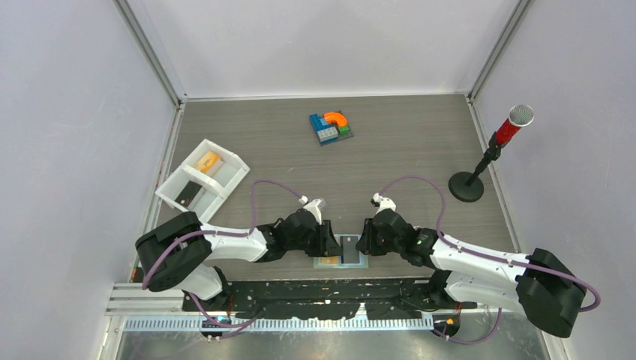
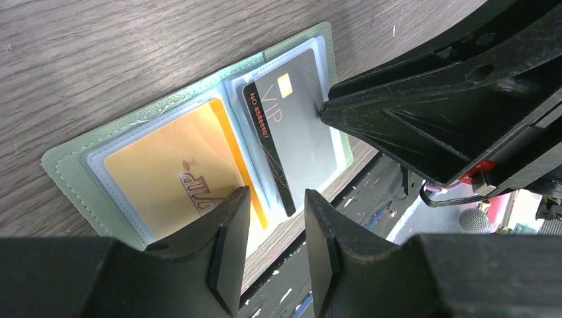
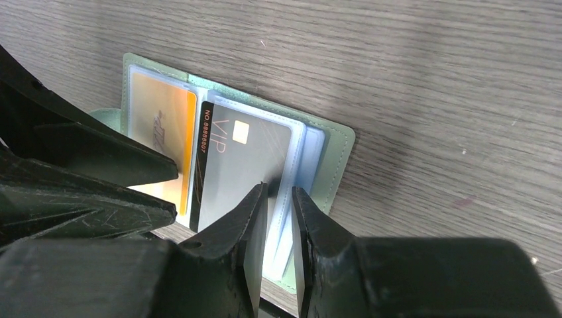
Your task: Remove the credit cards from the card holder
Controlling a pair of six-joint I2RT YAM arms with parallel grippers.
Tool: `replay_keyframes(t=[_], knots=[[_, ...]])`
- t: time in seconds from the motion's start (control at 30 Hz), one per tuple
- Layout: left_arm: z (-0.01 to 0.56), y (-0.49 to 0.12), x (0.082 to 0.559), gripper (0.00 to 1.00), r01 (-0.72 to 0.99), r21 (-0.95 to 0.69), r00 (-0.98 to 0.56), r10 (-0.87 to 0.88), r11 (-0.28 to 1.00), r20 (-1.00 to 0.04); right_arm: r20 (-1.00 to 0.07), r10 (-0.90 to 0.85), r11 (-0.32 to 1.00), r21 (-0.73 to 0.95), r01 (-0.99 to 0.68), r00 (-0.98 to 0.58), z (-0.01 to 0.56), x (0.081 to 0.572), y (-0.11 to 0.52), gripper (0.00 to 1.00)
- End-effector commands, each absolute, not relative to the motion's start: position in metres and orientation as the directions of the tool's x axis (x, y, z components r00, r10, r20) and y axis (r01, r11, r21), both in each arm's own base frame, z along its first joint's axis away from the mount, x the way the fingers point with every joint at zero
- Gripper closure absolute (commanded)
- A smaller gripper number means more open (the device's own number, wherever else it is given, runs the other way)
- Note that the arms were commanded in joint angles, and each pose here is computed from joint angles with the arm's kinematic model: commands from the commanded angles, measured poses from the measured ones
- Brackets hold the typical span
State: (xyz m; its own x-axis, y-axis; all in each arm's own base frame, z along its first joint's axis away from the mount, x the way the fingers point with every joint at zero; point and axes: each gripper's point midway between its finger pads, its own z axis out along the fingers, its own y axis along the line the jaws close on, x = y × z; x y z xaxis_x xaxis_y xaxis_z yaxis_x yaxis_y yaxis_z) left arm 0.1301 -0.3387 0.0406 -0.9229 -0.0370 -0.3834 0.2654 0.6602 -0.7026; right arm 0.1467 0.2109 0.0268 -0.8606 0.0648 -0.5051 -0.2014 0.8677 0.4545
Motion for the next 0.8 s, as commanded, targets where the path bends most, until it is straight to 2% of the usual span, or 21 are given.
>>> replay_keyframes(t=[0.0, 0.17, 0.5, 0.77], knots=[[0.04, -0.335, 0.138, 0.61, 0.285, -0.685, -0.904, -0.051, 0.67, -0.425, -0.488, 0.074, 0.837, 0.504, -0.211, -0.87, 0.032, 0.149, 0.226, 0.73], [0.037, -0.334, 0.14, 0.61, 0.281, -0.685, -0.904, -0.054, 0.672, -0.424, -0.456, 0.067, 0.832, 0.516, -0.202, -0.888, 0.024, 0.143, 0.228, 0.74], [0.047, -0.332, 0.14, 0.61, 0.282, -0.699, -0.901, -0.069, 0.658, -0.429, -0.527, 0.069, 0.817, 0.517, -0.255, -0.847, 0.067, 0.153, 0.231, 0.72], [0.047, -0.332, 0.141, 0.61, 0.281, -0.7, -0.9, -0.073, 0.657, -0.429, -0.514, 0.066, 0.785, 0.556, -0.273, -0.856, 0.069, 0.152, 0.243, 0.73]])
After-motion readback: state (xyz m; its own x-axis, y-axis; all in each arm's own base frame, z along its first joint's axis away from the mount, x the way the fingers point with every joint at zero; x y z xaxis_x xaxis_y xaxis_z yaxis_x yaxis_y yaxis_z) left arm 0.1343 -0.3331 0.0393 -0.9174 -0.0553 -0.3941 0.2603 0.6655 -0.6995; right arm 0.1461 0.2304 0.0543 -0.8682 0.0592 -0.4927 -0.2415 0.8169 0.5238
